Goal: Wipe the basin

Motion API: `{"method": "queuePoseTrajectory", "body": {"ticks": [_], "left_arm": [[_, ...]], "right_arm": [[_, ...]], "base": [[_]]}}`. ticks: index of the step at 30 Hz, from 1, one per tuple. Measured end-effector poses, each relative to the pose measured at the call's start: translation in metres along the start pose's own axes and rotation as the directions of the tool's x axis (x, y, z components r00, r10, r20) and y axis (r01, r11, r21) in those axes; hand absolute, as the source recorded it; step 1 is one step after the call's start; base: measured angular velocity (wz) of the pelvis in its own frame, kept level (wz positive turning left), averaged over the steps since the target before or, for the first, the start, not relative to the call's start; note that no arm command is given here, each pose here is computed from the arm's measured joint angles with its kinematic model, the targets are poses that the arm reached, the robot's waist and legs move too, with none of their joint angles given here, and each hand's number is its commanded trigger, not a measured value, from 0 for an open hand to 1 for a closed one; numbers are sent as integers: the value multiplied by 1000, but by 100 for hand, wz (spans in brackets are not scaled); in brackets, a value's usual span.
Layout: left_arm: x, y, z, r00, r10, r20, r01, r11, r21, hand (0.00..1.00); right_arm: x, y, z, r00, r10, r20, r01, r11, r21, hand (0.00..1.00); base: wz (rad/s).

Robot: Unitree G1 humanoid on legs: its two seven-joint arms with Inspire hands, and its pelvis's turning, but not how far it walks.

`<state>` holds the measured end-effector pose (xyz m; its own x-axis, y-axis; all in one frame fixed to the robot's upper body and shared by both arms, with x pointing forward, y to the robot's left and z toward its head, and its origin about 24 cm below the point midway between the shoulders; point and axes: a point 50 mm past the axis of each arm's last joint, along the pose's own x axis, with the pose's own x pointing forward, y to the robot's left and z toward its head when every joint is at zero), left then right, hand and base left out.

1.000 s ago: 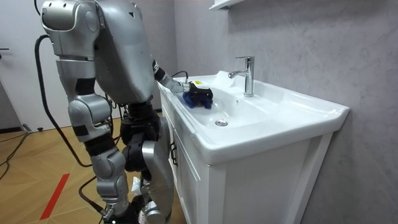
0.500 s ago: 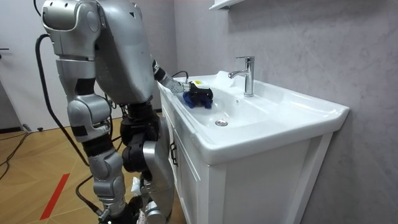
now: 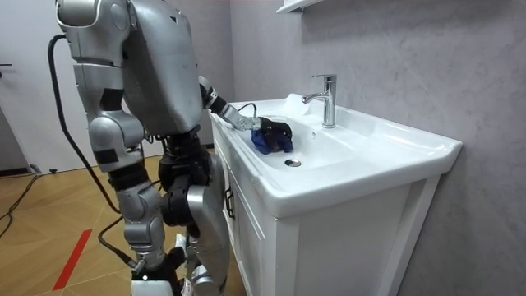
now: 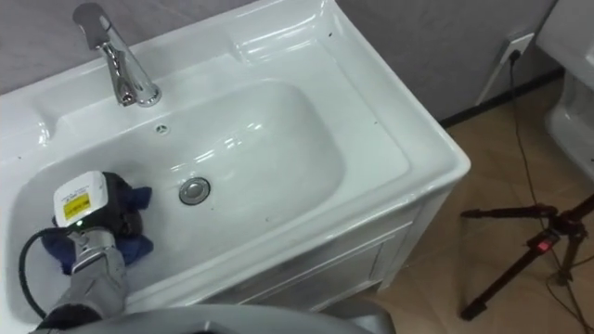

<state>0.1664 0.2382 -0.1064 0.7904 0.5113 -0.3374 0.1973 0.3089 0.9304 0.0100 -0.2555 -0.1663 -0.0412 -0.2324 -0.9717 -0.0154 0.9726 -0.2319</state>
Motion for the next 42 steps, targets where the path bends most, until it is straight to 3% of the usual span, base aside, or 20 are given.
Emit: {"method": "queuePoseTrajectory", "body": {"ticks": [6, 12, 15, 20, 22, 28, 35, 42], "left_arm": [[14, 8, 29, 1000, -20, 9, 21, 996, -92, 100], [17, 8, 49, 998, -63, -6, 61, 979, -194, 100], [18, 8, 63, 992, -117, 48, 124, 973, -195, 100], [19, 12, 92, 984, -149, 99, 172, 940, -293, 100], [19, 15, 112, 970, -172, 169, 215, 935, -283, 100], [14, 27, 156, 933, -187, 306, 281, 912, -300, 100], [7, 37, 180, 894, -208, 396, 356, 867, -348, 100], [-25, 55, 224, 753, -212, 623, 468, 838, -281, 100]], "right_arm": [[-2, 12, 25, 998, 29, 49, -31, 999, 27, 0], [0, 17, 11, 999, 30, -24, -30, 1000, -8, 0], [0, 17, 6, 998, 44, -50, -44, 999, -7, 0], [0, 19, -2, 994, 65, -91, -62, 998, 32, 0], [0, 20, -1, 993, 76, -90, -74, 997, 21, 0], [-1, 19, 10, 995, 91, -43, -91, 996, -6, 0], [-2, 20, 26, 995, 93, 21, -91, 994, -52, 0], [-2, 18, 22, 996, 88, 12, -87, 994, -71, 0]], "base": [[-8], [1], [5], [1], [0], [0], [21], [27]]}}
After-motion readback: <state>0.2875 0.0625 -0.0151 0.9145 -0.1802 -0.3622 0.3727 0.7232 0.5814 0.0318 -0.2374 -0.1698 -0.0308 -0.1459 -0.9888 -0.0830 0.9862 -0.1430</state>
